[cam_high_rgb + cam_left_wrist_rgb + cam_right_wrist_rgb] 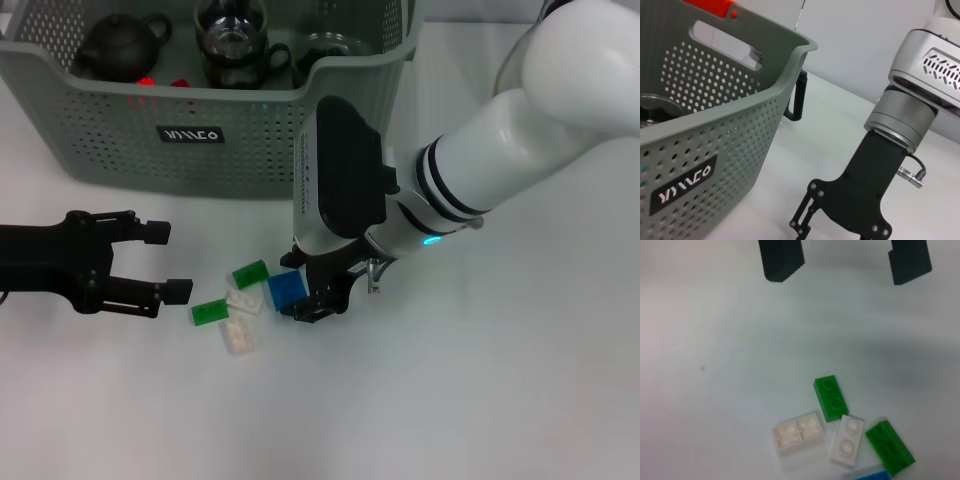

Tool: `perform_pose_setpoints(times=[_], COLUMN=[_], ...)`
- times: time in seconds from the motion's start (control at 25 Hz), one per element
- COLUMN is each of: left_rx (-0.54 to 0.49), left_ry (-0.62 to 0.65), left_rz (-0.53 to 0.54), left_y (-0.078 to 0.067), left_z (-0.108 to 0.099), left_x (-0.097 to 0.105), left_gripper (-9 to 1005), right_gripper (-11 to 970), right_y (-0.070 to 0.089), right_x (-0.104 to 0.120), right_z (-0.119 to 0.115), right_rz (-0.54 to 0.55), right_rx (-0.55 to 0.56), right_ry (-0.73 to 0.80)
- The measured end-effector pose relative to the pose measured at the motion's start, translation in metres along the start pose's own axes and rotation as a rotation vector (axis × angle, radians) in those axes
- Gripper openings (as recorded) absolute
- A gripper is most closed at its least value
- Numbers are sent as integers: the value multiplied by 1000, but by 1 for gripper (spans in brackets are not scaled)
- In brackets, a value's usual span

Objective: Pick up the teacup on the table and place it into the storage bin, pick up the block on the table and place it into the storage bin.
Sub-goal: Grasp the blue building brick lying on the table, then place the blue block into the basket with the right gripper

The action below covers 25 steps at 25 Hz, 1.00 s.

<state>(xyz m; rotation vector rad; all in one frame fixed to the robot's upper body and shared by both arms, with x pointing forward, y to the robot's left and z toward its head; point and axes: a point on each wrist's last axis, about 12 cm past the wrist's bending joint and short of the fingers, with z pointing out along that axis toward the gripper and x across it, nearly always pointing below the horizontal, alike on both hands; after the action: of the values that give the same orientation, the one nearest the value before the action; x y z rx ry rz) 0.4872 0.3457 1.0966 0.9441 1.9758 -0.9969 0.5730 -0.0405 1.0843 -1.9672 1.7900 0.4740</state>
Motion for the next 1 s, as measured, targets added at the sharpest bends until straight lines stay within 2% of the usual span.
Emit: perform_pose_setpoints(times=[0.2, 0.32, 0.52, 0.8, 0.92, 1.0], left_rx=[-1, -5, -10, -13, -14, -15], left_ry=[0, 1, 1, 4, 12, 15], left_rz=[2, 2, 2, 4, -3, -7], left_y=[0, 1, 2, 1, 1, 1], left_z=[0, 0, 0, -2, -4, -4], left_x=[-1, -1, -1, 0, 1, 2], left_gripper=[878, 877, 877, 876, 875, 875], right_gripper=[610, 580, 414, 414, 415, 415], right_y=[0, 0, 0, 2, -1, -4], right_x=[0, -1, -1, -3, -2, -2], right_z=[0, 0, 0, -12, -34, -58], right_rz=[2, 2, 1, 32, 71, 90], right_rx=[4, 4, 1, -26, -48, -39], right_ry=[0, -2, -3, -37, -57, -66])
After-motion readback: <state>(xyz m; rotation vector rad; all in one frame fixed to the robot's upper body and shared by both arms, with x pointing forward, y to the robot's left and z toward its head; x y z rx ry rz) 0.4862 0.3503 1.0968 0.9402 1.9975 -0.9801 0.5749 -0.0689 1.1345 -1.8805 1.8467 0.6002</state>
